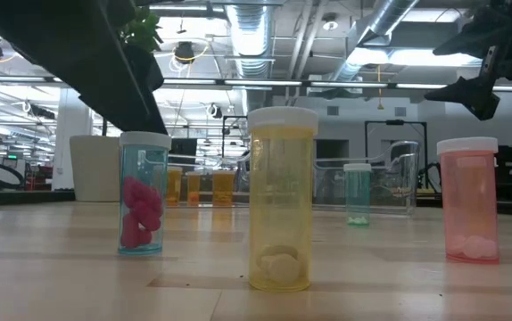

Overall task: Pick and place medicine bottles into bin by pill shape (circle, oval)
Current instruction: Put the small blue capsule bottle into the left transparent bin

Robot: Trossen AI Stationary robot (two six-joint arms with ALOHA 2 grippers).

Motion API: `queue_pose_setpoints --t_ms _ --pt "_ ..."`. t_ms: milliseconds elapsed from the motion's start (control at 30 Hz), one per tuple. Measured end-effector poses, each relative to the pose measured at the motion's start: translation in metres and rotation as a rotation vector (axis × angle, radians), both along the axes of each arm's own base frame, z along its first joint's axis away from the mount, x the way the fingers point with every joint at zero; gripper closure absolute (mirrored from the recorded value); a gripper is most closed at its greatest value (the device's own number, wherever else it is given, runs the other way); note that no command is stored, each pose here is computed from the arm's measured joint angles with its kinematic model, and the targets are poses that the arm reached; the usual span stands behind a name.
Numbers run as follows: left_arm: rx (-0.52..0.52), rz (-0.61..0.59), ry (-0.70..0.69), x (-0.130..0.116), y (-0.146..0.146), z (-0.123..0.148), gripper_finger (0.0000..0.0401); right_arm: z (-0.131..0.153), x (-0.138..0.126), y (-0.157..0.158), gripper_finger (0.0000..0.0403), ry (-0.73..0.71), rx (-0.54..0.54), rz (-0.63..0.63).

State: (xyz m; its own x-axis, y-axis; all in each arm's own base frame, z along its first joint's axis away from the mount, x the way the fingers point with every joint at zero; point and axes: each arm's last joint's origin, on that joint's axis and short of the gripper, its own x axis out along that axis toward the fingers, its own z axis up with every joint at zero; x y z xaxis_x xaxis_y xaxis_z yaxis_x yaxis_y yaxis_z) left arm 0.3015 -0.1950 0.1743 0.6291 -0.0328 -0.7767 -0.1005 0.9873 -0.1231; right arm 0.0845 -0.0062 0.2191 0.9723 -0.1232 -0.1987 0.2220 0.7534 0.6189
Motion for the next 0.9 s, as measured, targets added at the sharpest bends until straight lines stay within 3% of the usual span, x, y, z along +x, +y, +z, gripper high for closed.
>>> queue_pose_setpoints --t_ms 900 --pt "-0.023 -0.04 0.04 0.0036 0.0038 -0.0043 0.0263 0.0 0.0 0.0 0.0069 -0.001 0.007 -0.001"
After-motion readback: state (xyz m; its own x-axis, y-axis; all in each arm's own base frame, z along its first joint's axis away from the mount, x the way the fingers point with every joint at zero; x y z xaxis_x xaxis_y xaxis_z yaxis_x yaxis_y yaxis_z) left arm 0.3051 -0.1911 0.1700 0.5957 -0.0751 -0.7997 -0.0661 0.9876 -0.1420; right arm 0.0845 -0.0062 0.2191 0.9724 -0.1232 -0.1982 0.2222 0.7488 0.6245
